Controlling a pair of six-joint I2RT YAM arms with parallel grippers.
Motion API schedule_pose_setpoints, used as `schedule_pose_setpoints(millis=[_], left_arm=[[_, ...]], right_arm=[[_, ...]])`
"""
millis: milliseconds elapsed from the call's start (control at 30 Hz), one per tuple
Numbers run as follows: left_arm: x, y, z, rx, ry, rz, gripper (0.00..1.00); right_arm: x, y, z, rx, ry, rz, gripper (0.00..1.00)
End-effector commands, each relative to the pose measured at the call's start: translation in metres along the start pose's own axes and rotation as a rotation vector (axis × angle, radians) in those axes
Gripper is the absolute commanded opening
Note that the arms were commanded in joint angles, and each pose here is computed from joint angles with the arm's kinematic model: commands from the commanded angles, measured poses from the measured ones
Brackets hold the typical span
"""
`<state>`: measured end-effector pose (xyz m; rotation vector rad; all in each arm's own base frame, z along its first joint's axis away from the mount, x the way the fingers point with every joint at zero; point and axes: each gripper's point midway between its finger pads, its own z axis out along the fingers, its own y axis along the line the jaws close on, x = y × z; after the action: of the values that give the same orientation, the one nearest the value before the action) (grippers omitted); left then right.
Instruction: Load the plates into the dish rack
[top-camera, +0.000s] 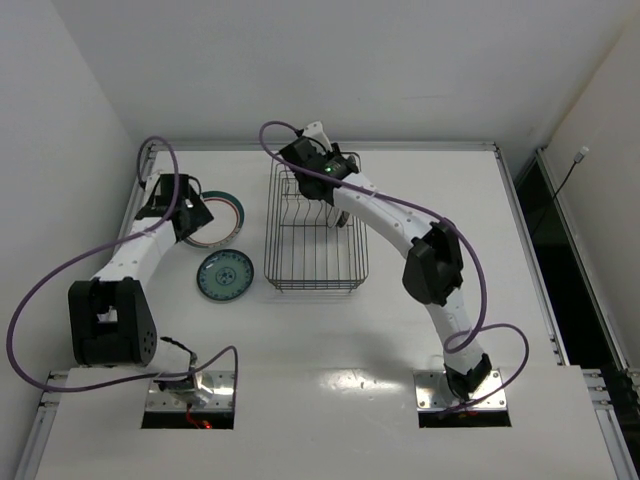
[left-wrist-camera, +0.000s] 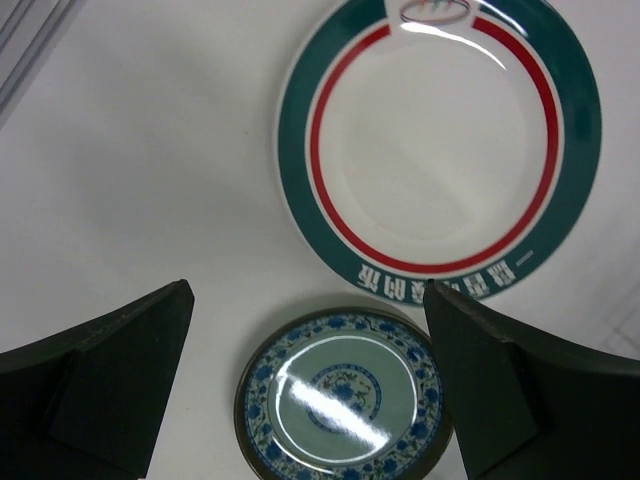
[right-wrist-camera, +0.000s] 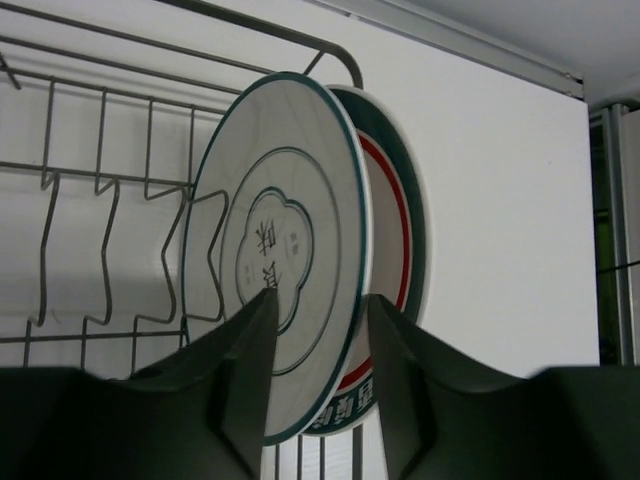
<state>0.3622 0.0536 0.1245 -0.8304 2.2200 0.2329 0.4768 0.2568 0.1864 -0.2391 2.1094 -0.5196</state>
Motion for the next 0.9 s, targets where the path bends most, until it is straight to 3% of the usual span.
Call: schedule_pose_setpoints(millis=[0,133,367,467,600,633,700,767,800,867], left_arm=[[-0.019,-0.003,0.011,0.069,-0.006,-0.097,1.0],[-0.019,0.004,0.032,0.208,0.03,-0.213,1.0],[0.016,-0.006,0.065,0.355,0.171,-0.321,1.0],[0.024,-0.012,0.077,0.372,0.209,-0.344,0.94],[0.022,-0.018,0.088,0.389,0.197,-0.371,0.79],[0.027,-0.015,0.094,0.365,0.209,-0.381,0.68],[0.026,-0.015,0.1,0.353,0.208,-0.381,0.53],[0.025,-0.017,0.109,0.348,0.217,-0.381,0.45],[0.026,-0.017,0.11,0.342,0.228,-0.39,0.33],[0.023,-0.019,0.115,0.342,0.227,-0.39,0.19]], right_arm=[[-0.03,-0.006,-0.026,-0.089,-0.056,0.106,0.4],[-0.047,-0.016,-0.048,-0.137,-0.1,0.139,0.59],[-0.07,-0.04,-0.092,-0.265,-0.191,0.242,0.66],[-0.07,-0.042,-0.102,-0.31,-0.214,0.272,0.67],[-0.069,-0.048,-0.112,-0.333,-0.221,0.298,0.67],[-0.072,-0.051,-0.117,-0.345,-0.231,0.305,0.67],[-0.071,-0.055,-0.116,-0.348,-0.229,0.309,0.69],[-0.07,-0.055,-0.118,-0.357,-0.228,0.308,0.69],[-0.066,-0.054,-0.116,-0.356,-0.22,0.301,0.69],[-0.062,-0.05,-0.115,-0.368,-0.21,0.301,0.69]])
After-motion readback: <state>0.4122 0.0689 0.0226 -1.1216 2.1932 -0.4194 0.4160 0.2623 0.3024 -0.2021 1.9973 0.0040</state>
